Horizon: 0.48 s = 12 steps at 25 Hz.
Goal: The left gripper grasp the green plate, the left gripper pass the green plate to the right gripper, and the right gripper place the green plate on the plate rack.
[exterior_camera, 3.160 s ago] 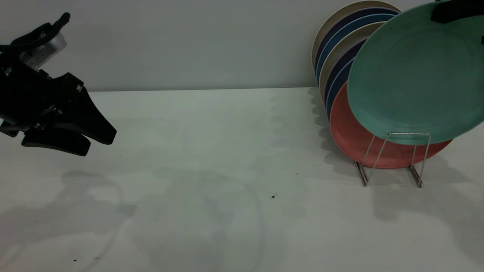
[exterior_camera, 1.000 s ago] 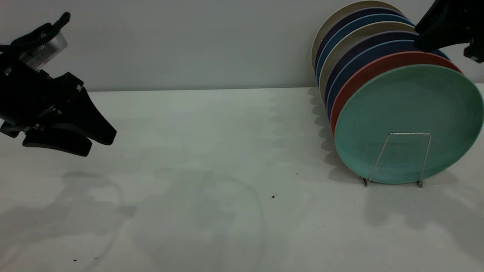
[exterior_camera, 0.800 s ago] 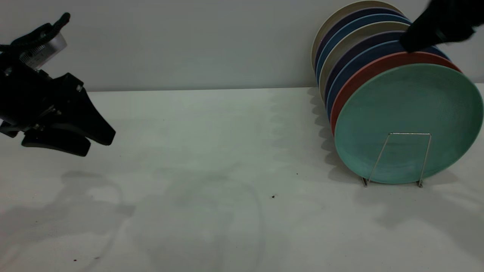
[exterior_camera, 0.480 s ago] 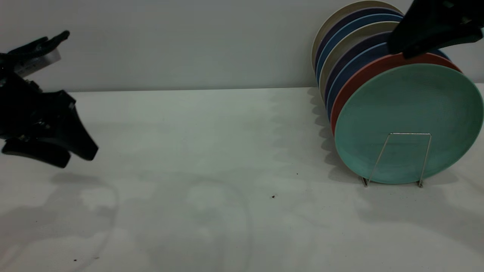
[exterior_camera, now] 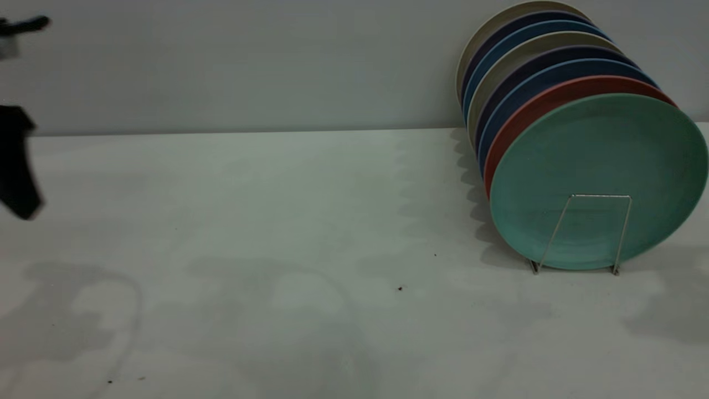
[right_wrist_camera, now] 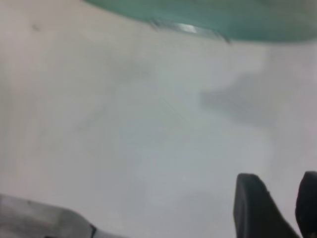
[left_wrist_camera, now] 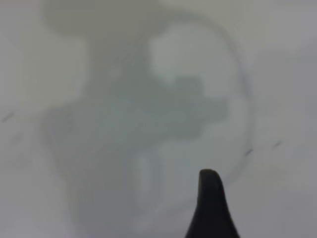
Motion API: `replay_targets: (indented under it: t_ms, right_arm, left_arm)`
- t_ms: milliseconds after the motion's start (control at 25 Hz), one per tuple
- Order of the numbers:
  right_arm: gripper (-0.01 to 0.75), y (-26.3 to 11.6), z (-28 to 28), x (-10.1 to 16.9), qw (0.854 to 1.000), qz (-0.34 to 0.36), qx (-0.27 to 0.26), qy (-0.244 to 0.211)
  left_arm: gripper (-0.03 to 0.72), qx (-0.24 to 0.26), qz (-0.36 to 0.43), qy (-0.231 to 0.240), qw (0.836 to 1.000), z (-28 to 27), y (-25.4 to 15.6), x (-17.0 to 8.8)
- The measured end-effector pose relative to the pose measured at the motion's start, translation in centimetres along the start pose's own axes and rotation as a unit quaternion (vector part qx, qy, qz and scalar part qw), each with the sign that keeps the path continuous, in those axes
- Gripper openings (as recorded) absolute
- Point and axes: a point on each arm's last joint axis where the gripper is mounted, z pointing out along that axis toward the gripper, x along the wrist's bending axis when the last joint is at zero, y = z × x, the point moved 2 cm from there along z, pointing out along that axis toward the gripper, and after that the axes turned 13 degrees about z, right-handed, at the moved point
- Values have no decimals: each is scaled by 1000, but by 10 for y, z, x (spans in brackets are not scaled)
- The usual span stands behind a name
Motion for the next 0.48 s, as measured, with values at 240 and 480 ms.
replay_targets:
  t_ms: [240,480]
  right_arm:
    - [238,-31,-35,6,1000,-3,-18,2]
    - [237,-91,-78,12,998,-22,-59,7]
  left_arm:
    - [563,-18,0,37,999,-59,-19,-8]
    - [563,-88,9,61,994,-134,-56,-31]
